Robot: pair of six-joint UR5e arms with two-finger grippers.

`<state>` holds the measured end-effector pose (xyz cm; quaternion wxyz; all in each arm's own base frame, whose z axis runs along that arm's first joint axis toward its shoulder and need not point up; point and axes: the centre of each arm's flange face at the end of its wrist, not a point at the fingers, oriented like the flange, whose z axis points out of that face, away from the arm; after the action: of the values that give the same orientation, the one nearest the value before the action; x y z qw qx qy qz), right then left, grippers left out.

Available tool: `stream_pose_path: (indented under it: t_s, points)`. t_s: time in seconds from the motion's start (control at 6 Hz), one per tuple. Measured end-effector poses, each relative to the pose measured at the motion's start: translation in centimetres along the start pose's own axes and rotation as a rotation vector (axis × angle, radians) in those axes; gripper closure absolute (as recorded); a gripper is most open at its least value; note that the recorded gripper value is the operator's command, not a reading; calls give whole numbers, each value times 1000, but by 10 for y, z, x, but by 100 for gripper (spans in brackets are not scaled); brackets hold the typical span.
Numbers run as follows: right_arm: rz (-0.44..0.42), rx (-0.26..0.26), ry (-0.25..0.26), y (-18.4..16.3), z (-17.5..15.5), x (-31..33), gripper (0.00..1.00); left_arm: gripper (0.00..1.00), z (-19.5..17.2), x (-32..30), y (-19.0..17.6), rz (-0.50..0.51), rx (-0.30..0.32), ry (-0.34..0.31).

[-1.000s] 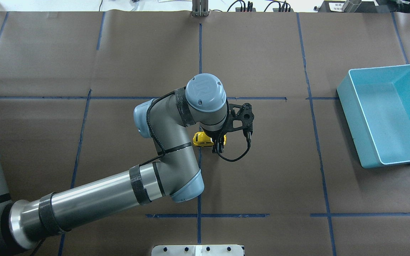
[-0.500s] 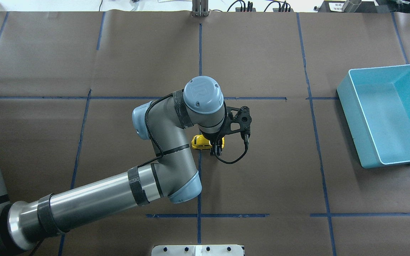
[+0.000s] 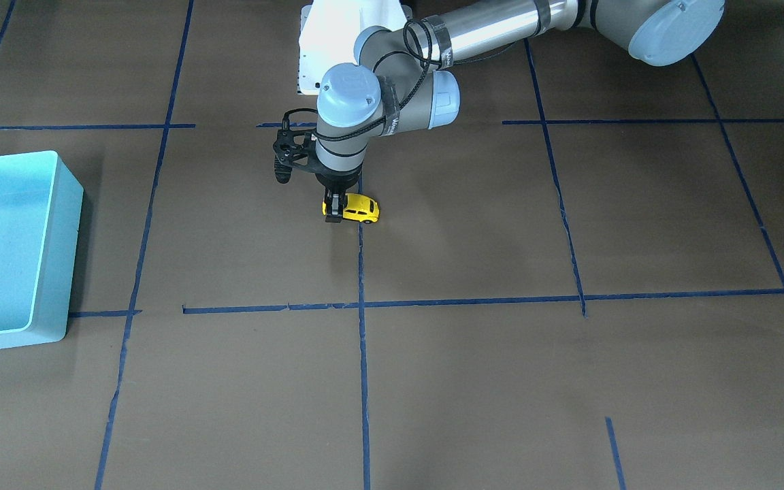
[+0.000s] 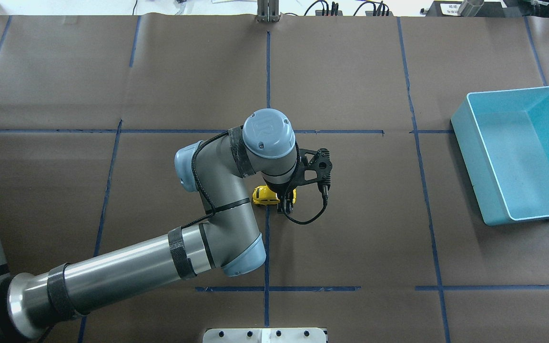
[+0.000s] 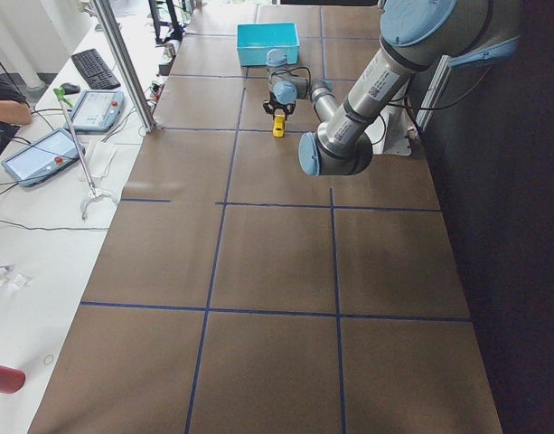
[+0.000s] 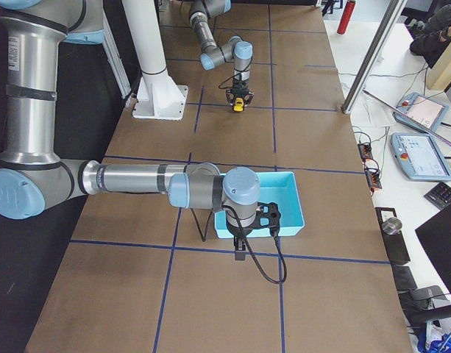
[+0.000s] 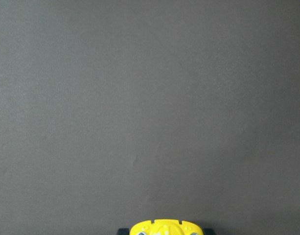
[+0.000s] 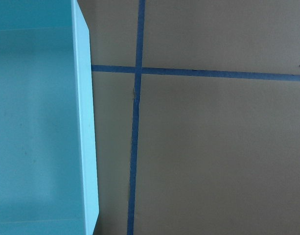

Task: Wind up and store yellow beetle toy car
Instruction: 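Keep pressing and pull the car back toward the robot with the left gripper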

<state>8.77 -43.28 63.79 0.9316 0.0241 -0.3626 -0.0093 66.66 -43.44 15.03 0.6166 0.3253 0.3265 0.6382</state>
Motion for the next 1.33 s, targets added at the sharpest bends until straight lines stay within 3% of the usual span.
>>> stream_pose_path:
  t_s: [1.33]
  points:
    - [0, 0, 1, 1, 0, 0, 0, 89, 2, 20, 92, 21, 75, -2]
